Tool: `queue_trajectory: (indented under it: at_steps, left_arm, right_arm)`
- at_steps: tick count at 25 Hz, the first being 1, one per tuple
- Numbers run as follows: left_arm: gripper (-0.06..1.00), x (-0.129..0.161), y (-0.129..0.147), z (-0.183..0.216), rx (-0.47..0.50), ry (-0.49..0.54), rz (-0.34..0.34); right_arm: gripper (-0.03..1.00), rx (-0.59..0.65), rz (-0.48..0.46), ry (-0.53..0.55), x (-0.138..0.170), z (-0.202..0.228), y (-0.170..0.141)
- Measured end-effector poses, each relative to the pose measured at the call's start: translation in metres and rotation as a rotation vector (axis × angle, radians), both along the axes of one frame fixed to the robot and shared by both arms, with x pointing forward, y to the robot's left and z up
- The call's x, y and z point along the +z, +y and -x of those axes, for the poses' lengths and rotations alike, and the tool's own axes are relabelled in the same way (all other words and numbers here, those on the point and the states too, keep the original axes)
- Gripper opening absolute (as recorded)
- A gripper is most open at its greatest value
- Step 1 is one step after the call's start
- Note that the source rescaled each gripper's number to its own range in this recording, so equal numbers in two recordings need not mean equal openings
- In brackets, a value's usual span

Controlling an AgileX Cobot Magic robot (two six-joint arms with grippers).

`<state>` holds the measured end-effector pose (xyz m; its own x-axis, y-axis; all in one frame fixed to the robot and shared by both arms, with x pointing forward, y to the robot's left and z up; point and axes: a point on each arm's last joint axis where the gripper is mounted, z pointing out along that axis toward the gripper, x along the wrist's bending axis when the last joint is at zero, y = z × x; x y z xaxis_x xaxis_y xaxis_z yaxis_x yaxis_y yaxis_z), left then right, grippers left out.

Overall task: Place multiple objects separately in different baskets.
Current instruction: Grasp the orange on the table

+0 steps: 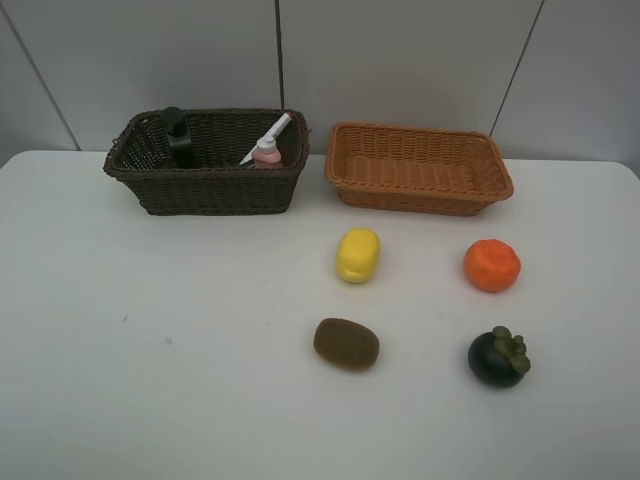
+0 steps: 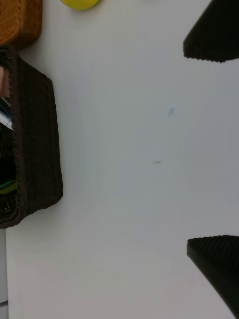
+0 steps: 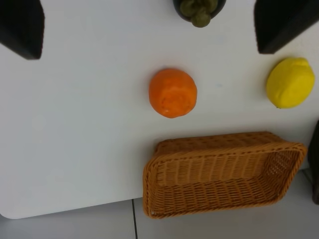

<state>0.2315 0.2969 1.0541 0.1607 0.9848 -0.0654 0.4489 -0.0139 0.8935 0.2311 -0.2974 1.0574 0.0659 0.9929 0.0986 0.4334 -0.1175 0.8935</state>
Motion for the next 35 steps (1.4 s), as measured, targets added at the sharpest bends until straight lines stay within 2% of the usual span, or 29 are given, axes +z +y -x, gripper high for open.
queue_trajectory:
  at_steps: [6, 11, 17, 22, 23, 26, 35]
  left_arm:
    - [0.91, 0.000, 0.000, 0.000, 0.000, 0.000, 0.000]
    - [0.91, 0.000, 0.000, 0.000, 0.000, 0.001, 0.000]
    - [0.91, 0.000, 0.000, 0.000, 0.000, 0.001, 0.000]
    - [0.91, 0.000, 0.000, 0.000, 0.000, 0.001, 0.000]
    - [0.91, 0.000, 0.000, 0.000, 0.000, 0.001, 0.000]
    - [0.91, 0.000, 0.000, 0.000, 0.000, 0.001, 0.000]
    - [0.91, 0.000, 0.000, 0.000, 0.000, 0.001, 0.001]
  right_arm:
    - [0.99, -0.013, -0.003, 0.029, 0.000, -0.005, -0.001]
    - [0.99, -0.089, -0.021, 0.268, 0.000, -0.045, -0.007]
    - [0.99, -0.101, 0.017, 0.565, 0.001, -0.131, -0.013]
    - [0.99, -0.082, 0.036, 0.696, -0.003, -0.198, -0.015]
    - [0.99, -0.078, 0.023, 0.740, -0.007, -0.226, -0.014]
    - [0.99, -0.067, -0.004, 0.803, -0.019, -0.256, -0.012]
    - [0.99, 0.104, 0.080, 1.012, -0.084, -0.310, 0.022]
